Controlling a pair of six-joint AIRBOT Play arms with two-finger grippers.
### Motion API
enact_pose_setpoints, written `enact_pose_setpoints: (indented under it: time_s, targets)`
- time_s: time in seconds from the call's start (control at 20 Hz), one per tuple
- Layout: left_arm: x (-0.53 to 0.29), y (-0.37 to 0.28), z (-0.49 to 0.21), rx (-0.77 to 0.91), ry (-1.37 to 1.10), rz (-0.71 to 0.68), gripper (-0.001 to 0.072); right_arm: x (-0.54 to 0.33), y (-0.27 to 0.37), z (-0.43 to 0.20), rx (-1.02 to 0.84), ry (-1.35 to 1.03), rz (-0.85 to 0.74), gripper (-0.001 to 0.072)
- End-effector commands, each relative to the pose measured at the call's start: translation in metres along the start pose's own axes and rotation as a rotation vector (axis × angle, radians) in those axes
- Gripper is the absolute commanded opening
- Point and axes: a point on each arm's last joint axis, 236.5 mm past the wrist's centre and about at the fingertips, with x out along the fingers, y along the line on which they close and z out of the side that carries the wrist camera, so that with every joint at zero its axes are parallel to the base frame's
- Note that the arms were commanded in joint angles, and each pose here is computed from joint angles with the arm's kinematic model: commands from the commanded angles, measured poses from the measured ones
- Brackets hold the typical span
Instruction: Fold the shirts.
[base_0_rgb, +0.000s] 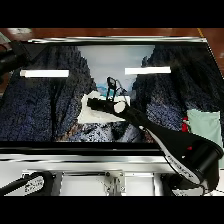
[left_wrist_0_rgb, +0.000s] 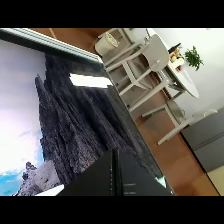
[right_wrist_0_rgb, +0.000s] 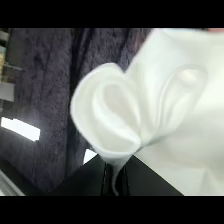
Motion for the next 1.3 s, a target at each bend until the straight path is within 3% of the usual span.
enact_pose_setpoints:
  time_s: [0.0, 0.05, 0.25, 0.35, 0.55, 0.6, 0.7, 1.05, 1.25]
  targets:
    - [-0.007, -0.013, -0.004, 0.021, 0.025, -0.026, 0.0032, 0.019, 0.001, -0.012, 0.039, -0.007, -0.004, 0.049]
    - [-0.006, -0.013, -0.005, 0.022, 0.027, -0.027, 0.0032, 0.014, 0.009, -0.003, 0.023, -0.004, 0.02, 0.0595]
    - [-0.005, -0.011, -0.006, 0.018, 0.031, -0.027, 0.0033, -0.039, 0.009, 0.048, -0.092, 0.044, 0.079, 0.0595]
    - [-0.005, -0.012, -0.007, 0.018, 0.035, -0.03, 0.0033, -0.083, -0.031, 0.078, -0.129, 0.093, 0.006, 0.0595]
    - [-0.005, -0.012, -0.008, 0.018, 0.038, -0.032, 0.0033, -0.164, -0.165, 0.087, 0.12, 0.247, -0.319, 0.0598]
    - [-0.005, -0.012, -0.008, 0.018, 0.038, -0.033, 0.0033, -0.17, -0.182, 0.079, 0.168, 0.289, -0.34, 0.0663]
    - [-0.005, -0.012, -0.008, 0.018, 0.038, -0.032, 0.0033, -0.165, -0.202, 0.059, 0.219, 0.368, -0.358, 0.0668]
    - [-0.004, -0.007, -0.012, 0.026, 0.053, -0.014, 0.0033, -0.12, -0.236, 0.03, 0.327, 0.42, -0.33, 0.0668]
    - [0.003, -0.013, -0.018, 0.028, 0.068, -0.031, 0.0033, -0.1, -0.221, 0.027, 0.367, 0.422, -0.201, 0.0666]
